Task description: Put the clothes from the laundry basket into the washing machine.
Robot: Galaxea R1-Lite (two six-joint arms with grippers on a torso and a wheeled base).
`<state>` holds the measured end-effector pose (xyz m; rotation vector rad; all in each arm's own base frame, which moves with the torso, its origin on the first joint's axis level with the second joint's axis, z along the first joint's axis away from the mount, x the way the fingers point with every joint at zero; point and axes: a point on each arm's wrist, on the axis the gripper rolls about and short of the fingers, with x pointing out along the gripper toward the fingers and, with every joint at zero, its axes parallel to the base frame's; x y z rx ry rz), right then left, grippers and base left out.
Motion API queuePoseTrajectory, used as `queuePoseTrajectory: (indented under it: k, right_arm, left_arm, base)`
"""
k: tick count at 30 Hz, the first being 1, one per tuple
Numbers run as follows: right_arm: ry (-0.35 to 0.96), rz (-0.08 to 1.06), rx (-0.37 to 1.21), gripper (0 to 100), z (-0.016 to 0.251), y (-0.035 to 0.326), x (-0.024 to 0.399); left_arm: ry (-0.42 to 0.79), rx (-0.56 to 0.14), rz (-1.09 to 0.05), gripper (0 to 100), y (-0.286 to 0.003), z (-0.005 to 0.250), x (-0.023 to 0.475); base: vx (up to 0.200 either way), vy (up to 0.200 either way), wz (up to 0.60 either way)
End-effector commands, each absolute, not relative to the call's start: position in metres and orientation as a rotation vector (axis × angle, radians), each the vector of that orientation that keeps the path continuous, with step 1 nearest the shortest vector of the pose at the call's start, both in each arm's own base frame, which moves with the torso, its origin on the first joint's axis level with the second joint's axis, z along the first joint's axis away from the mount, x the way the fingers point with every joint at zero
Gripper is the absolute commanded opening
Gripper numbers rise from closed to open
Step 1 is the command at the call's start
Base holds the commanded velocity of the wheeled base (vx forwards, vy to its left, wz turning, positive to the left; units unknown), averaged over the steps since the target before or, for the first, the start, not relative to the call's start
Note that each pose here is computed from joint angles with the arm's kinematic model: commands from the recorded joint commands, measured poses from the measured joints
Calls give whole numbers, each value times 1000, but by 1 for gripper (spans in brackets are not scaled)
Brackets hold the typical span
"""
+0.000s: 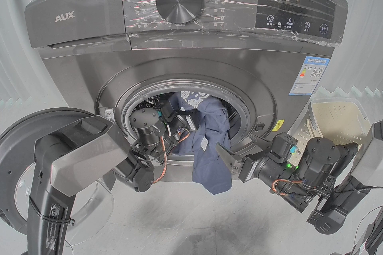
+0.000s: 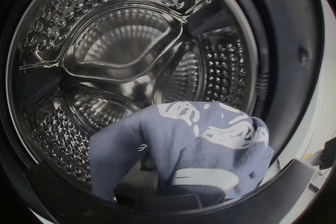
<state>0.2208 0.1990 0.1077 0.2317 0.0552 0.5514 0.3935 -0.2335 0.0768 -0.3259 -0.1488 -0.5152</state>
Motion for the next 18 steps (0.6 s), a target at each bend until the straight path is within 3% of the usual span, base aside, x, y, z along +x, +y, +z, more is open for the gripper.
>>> queuePoseTrajectory:
  k: [1, 8, 18]
  right_arm:
    - [63, 550, 228, 100, 105, 200, 222]
    - [83, 543, 217, 100, 98, 200, 225]
    - [87, 542, 215, 100, 96, 201, 225]
  left_arm:
    - [-153, -328, -439, 0, -228, 62, 425]
    - [-179, -338, -391, 0, -239, 68, 452]
    - [-195, -344, -319, 0, -230, 68, 468]
  base:
    - [0, 0, 0]
    - [0, 0, 0]
    - [0, 0, 0]
